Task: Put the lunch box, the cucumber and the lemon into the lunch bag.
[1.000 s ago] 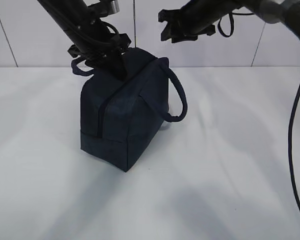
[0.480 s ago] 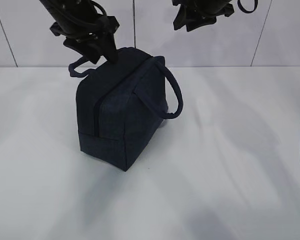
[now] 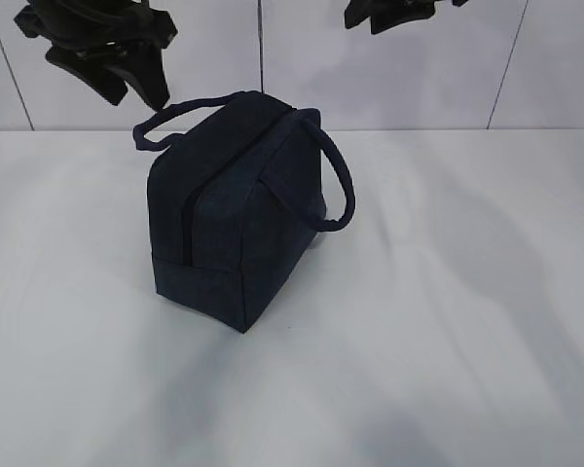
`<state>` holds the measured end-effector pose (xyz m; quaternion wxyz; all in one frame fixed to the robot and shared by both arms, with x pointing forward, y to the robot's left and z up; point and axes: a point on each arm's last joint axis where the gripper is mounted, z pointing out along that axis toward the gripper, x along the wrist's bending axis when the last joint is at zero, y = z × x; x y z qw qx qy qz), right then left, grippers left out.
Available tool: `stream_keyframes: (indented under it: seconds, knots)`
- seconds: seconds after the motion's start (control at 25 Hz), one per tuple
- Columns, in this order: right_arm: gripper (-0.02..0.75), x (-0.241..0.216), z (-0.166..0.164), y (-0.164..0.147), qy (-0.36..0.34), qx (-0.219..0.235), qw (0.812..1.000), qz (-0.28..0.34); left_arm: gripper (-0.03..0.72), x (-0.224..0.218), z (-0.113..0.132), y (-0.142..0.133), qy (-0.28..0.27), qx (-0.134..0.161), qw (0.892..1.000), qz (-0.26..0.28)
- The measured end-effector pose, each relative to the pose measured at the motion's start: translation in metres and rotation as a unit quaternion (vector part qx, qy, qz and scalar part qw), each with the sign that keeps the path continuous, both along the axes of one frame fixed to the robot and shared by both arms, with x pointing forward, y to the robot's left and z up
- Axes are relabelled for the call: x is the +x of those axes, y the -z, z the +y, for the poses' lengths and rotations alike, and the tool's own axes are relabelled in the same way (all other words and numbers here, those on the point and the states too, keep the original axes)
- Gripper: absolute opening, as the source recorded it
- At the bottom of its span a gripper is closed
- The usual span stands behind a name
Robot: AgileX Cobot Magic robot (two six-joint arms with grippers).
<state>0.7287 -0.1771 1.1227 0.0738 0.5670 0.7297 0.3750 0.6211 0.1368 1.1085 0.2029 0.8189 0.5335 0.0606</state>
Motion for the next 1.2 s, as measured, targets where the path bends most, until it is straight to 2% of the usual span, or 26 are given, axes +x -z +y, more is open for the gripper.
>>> stream_keyframes:
  seconds: [0.2,0.48,0.76,1.0,1.2]
  knots:
    - [0.317,-0.029,-0.005,-0.029,0.001,-0.003,1.0,0.005,0.396,-0.029,0.015,-0.027,-0.003,0.007,1.0,-0.026]
    - [0.317,-0.089,-0.023,-0.05,-0.002,-0.06,0.998,0.027,0.365,-0.08,0.035,-0.076,-0.006,-0.013,0.997,-0.079]
    - [0.316,-0.18,-0.051,-0.092,0.002,-0.133,0.991,-0.022,0.341,-0.109,0.047,-0.083,-0.006,-0.013,0.996,-0.085]
    - [0.317,-0.253,-0.078,-0.119,0.028,-0.2,0.976,-0.083,0.33,-0.129,0.047,-0.083,0.001,-0.055,0.996,-0.067]
    - [0.317,-0.311,-0.092,-0.116,0.041,-0.219,0.969,-0.105,0.306,-0.151,0.054,-0.081,0.003,-0.06,0.996,-0.062]
